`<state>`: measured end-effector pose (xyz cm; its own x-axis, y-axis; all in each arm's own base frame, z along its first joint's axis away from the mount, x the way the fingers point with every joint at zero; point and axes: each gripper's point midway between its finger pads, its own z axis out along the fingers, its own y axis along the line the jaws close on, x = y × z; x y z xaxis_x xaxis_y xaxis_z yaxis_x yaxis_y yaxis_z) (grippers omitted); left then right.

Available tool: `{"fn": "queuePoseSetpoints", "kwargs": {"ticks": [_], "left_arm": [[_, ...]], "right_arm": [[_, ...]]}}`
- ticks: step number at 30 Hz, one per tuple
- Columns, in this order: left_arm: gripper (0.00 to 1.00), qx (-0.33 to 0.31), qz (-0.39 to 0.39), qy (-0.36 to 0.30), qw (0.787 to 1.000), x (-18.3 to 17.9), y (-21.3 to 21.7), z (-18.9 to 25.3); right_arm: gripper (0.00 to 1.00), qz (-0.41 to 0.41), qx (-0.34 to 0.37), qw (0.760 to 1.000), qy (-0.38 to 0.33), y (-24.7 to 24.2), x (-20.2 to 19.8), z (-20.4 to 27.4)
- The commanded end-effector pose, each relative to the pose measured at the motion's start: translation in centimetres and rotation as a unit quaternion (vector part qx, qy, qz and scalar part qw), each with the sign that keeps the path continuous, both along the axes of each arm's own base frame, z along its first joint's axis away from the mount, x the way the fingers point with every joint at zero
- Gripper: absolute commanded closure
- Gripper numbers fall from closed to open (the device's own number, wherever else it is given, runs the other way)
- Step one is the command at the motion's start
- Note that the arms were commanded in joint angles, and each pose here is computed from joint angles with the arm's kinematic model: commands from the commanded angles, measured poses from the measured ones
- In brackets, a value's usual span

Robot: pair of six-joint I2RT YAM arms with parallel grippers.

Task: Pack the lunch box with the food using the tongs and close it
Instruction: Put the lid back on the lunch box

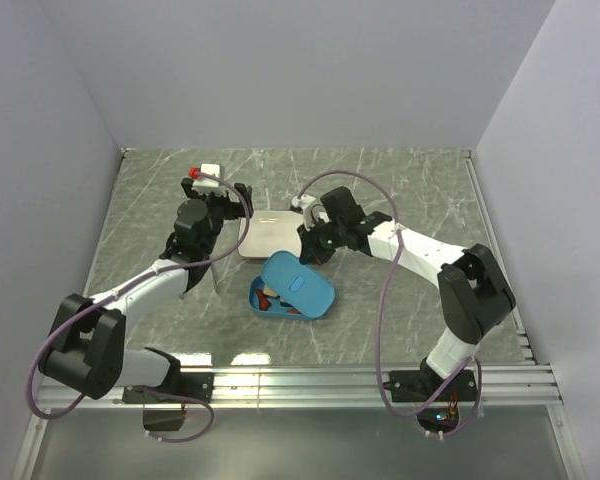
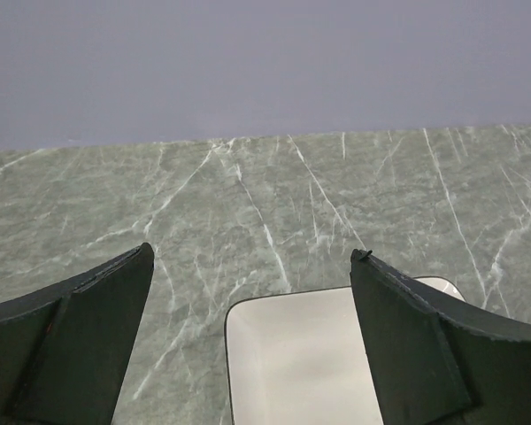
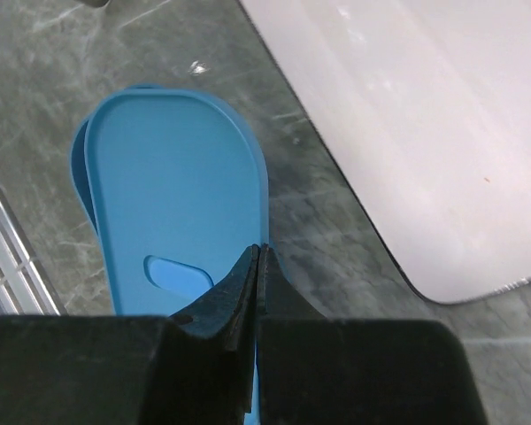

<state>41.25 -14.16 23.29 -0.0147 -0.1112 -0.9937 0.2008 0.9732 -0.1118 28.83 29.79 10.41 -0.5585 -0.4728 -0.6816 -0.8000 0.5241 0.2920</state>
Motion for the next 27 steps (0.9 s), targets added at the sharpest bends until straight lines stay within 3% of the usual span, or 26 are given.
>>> {"fn": "queuePoseSetpoints", "kwargs": {"ticks": [1, 11, 27], "left_arm": [[0.01, -0.007, -0.004, -0.028, 1.000, -0.5, -0.1, 1.9], [0.01, -0.015, 0.017, -0.010, 1.000, -1.0, 0.7, 1.0], [0.02, -0.048, 0.013, 0.000, 0.999, -3.5, 1.4, -0.2]], "right_arm": [[1.00, 0.059, 0.023, 0.998, -0.020, 1.8, -0.3, 1.9], [1.00, 0.125, -0.004, 0.992, -0.014, 3.8, -1.0, 0.0], [1.00, 0.161, -0.021, 0.987, -0.014, 5.7, -0.6, -1.1]]}}
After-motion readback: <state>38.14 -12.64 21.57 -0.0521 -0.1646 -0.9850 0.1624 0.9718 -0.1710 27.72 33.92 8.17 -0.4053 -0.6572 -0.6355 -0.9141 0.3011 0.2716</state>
